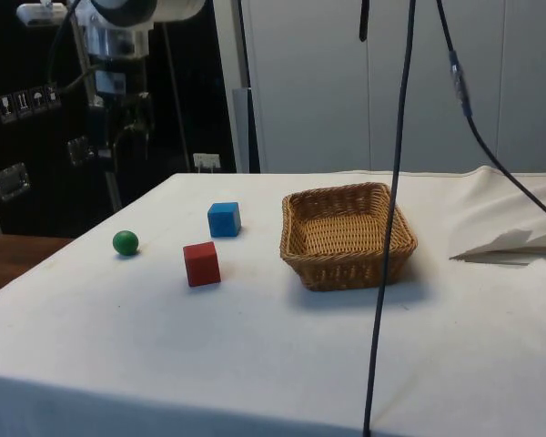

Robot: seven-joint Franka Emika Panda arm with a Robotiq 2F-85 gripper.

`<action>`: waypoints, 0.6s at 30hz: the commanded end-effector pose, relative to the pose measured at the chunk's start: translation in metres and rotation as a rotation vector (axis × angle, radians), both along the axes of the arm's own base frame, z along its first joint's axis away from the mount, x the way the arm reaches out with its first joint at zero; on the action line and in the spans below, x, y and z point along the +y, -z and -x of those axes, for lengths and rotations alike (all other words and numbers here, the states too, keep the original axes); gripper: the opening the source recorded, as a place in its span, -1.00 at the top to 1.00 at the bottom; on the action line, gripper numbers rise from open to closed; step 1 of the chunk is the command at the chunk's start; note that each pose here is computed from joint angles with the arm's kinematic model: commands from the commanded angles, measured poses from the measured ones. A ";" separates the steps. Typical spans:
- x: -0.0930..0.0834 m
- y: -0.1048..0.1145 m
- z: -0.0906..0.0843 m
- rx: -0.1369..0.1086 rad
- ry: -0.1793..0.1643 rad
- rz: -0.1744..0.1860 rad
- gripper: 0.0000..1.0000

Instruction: Place all non-red objects into the basket.

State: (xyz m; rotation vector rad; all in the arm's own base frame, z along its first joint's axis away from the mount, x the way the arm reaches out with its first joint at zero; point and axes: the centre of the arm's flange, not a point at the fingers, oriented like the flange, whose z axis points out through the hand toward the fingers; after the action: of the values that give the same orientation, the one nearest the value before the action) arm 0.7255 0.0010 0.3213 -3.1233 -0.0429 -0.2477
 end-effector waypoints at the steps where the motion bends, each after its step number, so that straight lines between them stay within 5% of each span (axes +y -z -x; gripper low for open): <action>1: -0.001 0.008 -0.002 -0.001 0.000 -0.012 -1.00; 18: -0.009 0.053 -0.015 0.000 0.008 -0.049 -1.00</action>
State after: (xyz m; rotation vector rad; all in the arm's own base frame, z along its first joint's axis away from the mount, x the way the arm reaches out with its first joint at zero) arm 0.7394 -0.0082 0.2695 -3.0853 -0.0223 -0.2399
